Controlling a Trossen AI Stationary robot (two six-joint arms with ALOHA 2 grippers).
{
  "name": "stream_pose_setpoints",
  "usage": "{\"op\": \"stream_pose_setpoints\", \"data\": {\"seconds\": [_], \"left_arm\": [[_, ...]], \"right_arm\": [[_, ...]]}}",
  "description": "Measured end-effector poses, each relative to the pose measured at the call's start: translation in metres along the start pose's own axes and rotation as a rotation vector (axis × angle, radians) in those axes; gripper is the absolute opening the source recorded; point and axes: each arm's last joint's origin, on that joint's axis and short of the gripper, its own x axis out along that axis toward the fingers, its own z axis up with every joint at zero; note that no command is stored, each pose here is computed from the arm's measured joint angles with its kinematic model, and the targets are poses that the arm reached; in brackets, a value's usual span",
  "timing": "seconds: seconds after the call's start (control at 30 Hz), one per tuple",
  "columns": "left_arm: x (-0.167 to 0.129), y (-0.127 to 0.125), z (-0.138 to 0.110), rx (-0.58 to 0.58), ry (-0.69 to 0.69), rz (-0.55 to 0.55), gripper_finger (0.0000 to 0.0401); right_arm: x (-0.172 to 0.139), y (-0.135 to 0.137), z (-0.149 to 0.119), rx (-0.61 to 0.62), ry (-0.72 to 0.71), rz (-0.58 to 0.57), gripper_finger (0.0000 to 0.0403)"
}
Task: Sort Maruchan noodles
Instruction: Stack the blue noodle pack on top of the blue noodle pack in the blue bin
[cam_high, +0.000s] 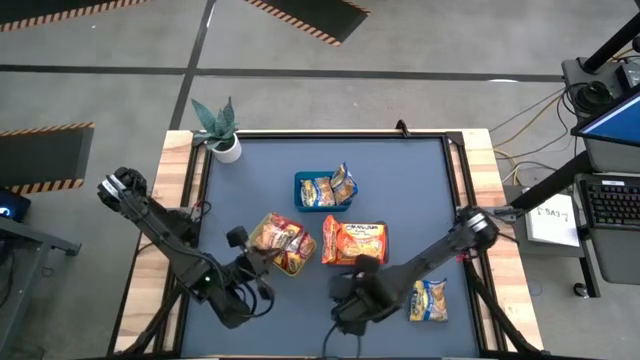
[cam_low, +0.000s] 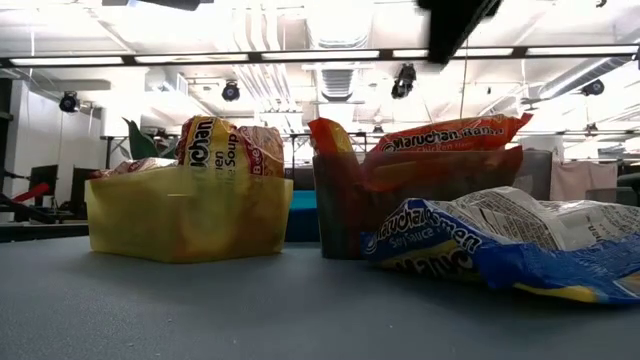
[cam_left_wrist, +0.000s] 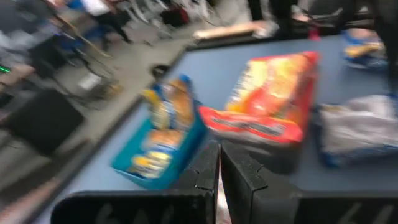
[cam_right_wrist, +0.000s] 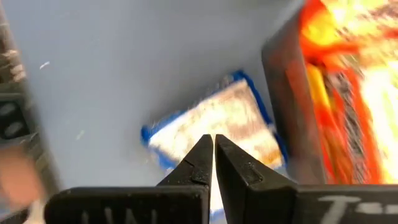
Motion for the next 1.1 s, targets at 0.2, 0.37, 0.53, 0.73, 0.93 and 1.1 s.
{"op": "stream_pose_setpoints", "data": {"seconds": [0.2,0.37,0.53,0.73,0.93,1.1], "left_arm": [[0.000,-0.012,0.007,-0.119,0.050,-0.162,0.0000],[0.004,-0.032,0.011,-0.127,-0.010,-0.217,0.0000],[0.013,-0.062,0.011,-0.091,-0.099,-0.259,0.0000],[0.024,-0.095,0.007,-0.040,-0.106,-0.277,0.0022],[0.038,-0.135,-0.002,0.093,-0.088,-0.285,0.0093],[0.051,-0.167,-0.015,0.287,-0.057,-0.261,0.0151]], "right_arm": [[-0.033,-0.012,-0.031,0.030,0.012,0.044,0.0008],[-0.028,-0.034,-0.061,0.085,0.024,0.055,0.0008],[-0.003,-0.049,-0.085,0.166,-0.015,0.120,0.0008],[0.020,-0.058,-0.117,0.241,0.006,0.113,0.0008],[0.038,-0.048,-0.145,0.275,-0.009,0.169,0.0008],[0.044,-0.039,-0.158,0.288,-0.068,0.214,0.0008]]}}
